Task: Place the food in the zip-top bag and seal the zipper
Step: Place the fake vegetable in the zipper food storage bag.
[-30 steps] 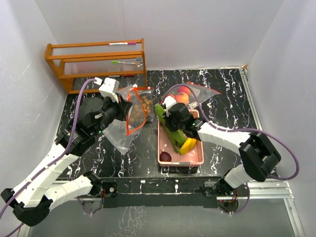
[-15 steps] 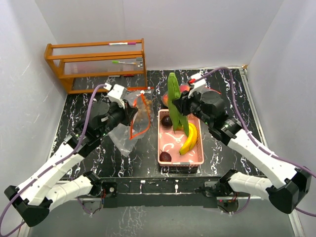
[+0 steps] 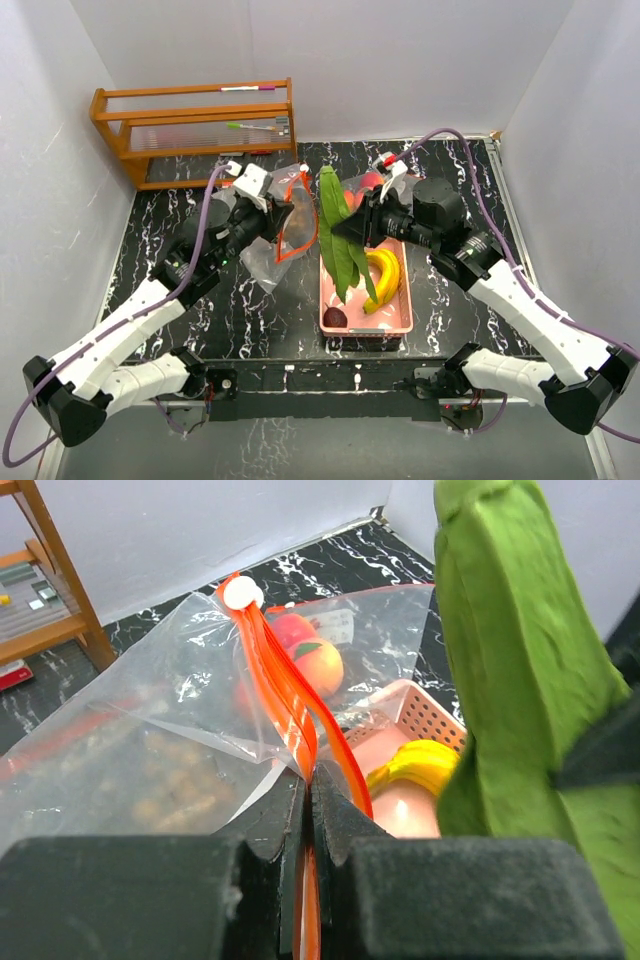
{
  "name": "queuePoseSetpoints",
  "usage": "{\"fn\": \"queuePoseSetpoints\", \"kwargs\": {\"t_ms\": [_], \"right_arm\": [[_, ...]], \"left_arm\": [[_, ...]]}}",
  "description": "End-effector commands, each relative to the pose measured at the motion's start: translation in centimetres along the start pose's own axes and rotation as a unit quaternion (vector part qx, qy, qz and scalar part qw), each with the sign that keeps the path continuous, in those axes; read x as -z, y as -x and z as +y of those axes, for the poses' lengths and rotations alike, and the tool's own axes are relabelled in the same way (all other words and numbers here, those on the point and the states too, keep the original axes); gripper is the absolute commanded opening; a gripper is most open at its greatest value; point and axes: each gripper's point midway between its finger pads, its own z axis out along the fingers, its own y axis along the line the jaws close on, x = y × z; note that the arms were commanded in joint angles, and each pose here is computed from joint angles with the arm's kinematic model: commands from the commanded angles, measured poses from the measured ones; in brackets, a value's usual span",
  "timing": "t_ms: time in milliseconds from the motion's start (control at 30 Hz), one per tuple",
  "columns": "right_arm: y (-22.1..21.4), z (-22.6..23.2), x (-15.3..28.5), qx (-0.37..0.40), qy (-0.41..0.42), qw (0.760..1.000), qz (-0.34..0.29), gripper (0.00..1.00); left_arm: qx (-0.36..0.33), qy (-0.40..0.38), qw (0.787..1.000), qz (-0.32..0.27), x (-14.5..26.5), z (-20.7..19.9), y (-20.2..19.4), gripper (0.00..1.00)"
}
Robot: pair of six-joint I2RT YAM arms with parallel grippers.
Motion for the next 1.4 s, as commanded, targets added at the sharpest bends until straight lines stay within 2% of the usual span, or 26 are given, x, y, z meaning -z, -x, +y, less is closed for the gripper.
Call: {"fn": "queuePoseSetpoints", "kwargs": {"t_ms": [0, 300, 633, 800, 933, 1067, 1233, 1367], "right_arm": [[-0.3, 3.8, 1.5, -0.035, 0.081, 0.995, 0.042, 0.08], [-4.9, 3.1, 1.4, -0.079, 0.077, 0.985, 0.135, 0.08], [-5.6, 2.6, -0.1, -0.103, 0.073, 0.978, 0.167, 0.08], [-5.0, 2.2, -1.4, -0.119, 0.06, 0.976, 0.17, 0.08], [-3.2, 2.1, -2.2, -0.126, 0.047, 0.98, 0.146, 0.08], [-0.8, 2.4, -2.5, -0.131, 0.044, 0.985, 0.105, 0.08], [3.0, 3.6, -2.0, -0.136, 0.07, 0.988, 0.005, 0.08], [5.2, 3.9, -1.3, -0.141, 0.09, 0.982, -0.083, 0.08]], "left_arm": [[-0.038, -0.013, 0.998, -0.039, -1.1, -0.3, 1.9, 0.0], [-0.094, -0.057, 0.992, -0.066, -2.1, -1.7, 3.9, 0.0], [-0.157, -0.138, 0.972, -0.105, -0.9, -4.4, 4.5, 0.0], [-0.174, -0.229, 0.952, -0.103, 0.1, -7.4, 3.8, 0.0], [-0.169, -0.289, 0.937, -0.097, 1.5, -9.2, 3.1, 0.0], [-0.143, -0.309, 0.937, -0.082, 2.4, -9.8, 1.6, 0.0], [-0.116, -0.294, 0.946, -0.071, 3.4, -9.3, 0.3, 0.0], [-0.083, -0.305, 0.945, -0.077, 4.4, -9.8, 0.3, 0.0]]}}
